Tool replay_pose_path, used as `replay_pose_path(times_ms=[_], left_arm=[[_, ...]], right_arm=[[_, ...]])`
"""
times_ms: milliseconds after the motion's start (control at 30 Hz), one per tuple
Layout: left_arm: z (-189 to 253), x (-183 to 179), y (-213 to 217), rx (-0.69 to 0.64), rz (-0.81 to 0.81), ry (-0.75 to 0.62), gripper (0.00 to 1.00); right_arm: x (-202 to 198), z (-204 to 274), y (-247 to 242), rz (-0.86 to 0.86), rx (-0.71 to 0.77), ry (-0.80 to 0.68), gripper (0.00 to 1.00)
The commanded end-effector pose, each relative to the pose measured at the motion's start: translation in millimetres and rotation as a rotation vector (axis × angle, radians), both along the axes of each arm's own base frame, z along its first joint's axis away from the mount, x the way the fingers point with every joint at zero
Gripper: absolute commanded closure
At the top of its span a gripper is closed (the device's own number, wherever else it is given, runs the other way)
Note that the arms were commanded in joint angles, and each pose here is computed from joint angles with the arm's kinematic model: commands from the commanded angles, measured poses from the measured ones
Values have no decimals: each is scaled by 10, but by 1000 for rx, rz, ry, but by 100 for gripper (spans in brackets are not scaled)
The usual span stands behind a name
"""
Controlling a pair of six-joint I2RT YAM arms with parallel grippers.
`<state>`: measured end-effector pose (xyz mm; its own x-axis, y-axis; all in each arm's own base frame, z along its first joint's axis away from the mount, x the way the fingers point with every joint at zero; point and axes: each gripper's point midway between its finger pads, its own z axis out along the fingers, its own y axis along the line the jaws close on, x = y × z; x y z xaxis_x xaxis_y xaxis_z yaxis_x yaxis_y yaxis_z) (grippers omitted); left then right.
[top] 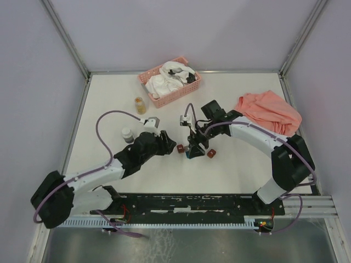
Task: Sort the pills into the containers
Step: Adjust the pill container at the center of the board.
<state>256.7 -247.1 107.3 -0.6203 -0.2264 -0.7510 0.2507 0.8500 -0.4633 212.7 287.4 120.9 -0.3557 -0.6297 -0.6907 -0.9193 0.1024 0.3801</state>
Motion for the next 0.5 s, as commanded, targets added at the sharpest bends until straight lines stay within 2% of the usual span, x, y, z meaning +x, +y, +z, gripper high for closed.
replay_pose_path(times_ms=[0, 100, 167, 267, 467], left_arm=[[321, -163, 118, -13, -118, -207, 36], [434, -223, 285, -30, -102, -320, 22], [512, -231, 442, -38, -49, -379, 16], [517, -256, 630, -41, 13, -427, 9], [528, -304, 850, -88, 95, -491, 2]], right_arm=[[-133, 142, 105, 222, 207, -244, 22], [-262, 38, 71, 402, 237, -452, 2], [-210, -10, 74, 460, 215, -546, 1], [-17, -46, 138, 498, 147, -610, 1], [301, -176, 349, 441, 33, -603, 3]])
